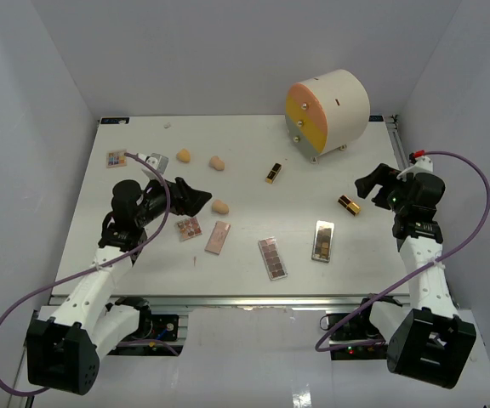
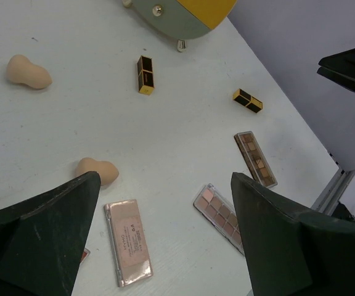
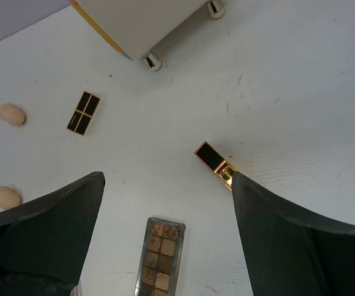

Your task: Organize the makeup

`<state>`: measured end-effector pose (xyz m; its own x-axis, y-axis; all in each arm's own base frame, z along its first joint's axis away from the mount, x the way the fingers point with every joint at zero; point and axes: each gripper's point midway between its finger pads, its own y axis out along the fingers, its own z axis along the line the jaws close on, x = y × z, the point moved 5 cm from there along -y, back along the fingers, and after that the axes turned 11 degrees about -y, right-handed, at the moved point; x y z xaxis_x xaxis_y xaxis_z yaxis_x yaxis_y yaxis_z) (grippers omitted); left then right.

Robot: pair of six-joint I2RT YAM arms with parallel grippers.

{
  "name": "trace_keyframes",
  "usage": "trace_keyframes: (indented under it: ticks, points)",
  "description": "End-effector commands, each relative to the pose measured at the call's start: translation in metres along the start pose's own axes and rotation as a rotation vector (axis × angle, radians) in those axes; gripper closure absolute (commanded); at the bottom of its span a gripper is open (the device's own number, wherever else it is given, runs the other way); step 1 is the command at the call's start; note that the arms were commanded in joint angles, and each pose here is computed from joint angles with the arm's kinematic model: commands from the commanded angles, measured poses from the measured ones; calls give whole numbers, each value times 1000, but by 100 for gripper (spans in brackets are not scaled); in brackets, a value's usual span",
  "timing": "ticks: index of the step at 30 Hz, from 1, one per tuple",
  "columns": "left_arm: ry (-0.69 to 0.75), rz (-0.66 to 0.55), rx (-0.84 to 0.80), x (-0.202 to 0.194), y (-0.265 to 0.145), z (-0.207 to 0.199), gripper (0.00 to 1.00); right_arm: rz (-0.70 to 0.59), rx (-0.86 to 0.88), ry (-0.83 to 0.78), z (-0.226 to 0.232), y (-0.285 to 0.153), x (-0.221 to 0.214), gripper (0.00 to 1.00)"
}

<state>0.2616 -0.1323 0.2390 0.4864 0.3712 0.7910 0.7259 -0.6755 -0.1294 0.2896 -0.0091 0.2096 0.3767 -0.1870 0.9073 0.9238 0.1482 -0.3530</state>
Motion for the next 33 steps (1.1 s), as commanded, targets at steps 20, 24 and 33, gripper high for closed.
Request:
trace_keyframes:
  ticks: [20, 24, 33]
  points:
    - [-283, 151, -192, 68, 178, -59, 2, -200, 592, -558, 61, -37, 7, 10]
    - [-309, 148, -221, 76, 239, -71, 2, -183, 599, -519, 60, -35, 6, 10]
    - [-484, 99, -304, 70, 336, -73, 2, -178, 691, -484, 67, -37, 2, 10]
